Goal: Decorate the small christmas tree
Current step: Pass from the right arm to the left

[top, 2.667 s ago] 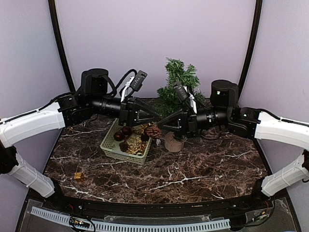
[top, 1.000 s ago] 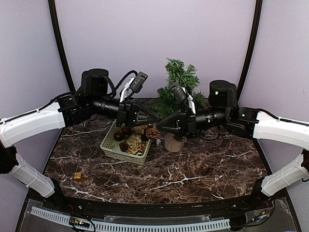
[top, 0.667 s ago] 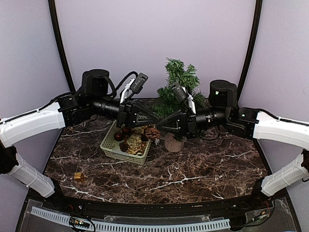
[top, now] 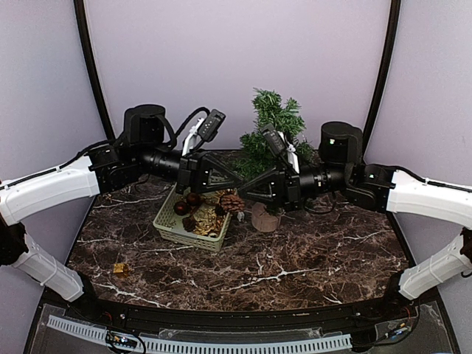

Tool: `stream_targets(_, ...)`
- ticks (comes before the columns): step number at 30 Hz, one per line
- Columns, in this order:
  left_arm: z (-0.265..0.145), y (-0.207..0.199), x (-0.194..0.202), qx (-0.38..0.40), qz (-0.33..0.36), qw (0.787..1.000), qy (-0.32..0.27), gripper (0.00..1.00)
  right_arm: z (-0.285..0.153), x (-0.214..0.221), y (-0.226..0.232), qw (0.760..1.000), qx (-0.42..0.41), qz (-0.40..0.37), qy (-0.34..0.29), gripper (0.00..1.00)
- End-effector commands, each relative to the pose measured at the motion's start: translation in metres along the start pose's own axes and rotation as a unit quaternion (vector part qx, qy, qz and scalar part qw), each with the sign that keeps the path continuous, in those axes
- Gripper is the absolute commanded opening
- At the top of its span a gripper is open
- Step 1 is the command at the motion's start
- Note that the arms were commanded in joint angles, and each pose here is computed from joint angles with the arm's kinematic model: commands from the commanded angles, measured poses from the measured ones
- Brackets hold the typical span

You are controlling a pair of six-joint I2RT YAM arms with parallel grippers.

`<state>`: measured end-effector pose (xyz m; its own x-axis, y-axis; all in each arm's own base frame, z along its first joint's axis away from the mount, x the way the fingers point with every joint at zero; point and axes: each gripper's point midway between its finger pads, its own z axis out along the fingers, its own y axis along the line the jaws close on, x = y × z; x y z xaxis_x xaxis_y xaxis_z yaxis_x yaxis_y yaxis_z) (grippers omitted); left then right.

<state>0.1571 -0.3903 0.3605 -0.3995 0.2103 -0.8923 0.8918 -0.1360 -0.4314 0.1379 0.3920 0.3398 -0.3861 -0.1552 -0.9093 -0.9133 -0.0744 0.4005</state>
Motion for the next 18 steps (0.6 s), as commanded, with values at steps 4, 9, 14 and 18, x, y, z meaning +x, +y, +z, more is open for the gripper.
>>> stream_targets(4,-0.009,-0.02,-0.009,0.019,0.033,0.999,-0.022,0.0,-0.003,-0.014,0.001,0.999,0.016,-0.017,-0.026,0.0)
stream_targets(9,-0.012,-0.014,-0.009,-0.007,0.043,0.999,-0.03,0.0,-0.012,-0.013,-0.005,0.998,0.052,-0.015,-0.034,0.11)
stream_targets(14,-0.013,-0.008,-0.011,-0.029,0.047,0.998,-0.037,0.0,-0.021,-0.013,-0.005,0.996,0.07,-0.016,-0.047,0.24)
stream_targets(18,-0.014,-0.004,-0.014,-0.043,0.047,0.997,-0.041,0.0,-0.024,-0.015,-0.006,0.995,0.079,-0.014,-0.058,0.35)
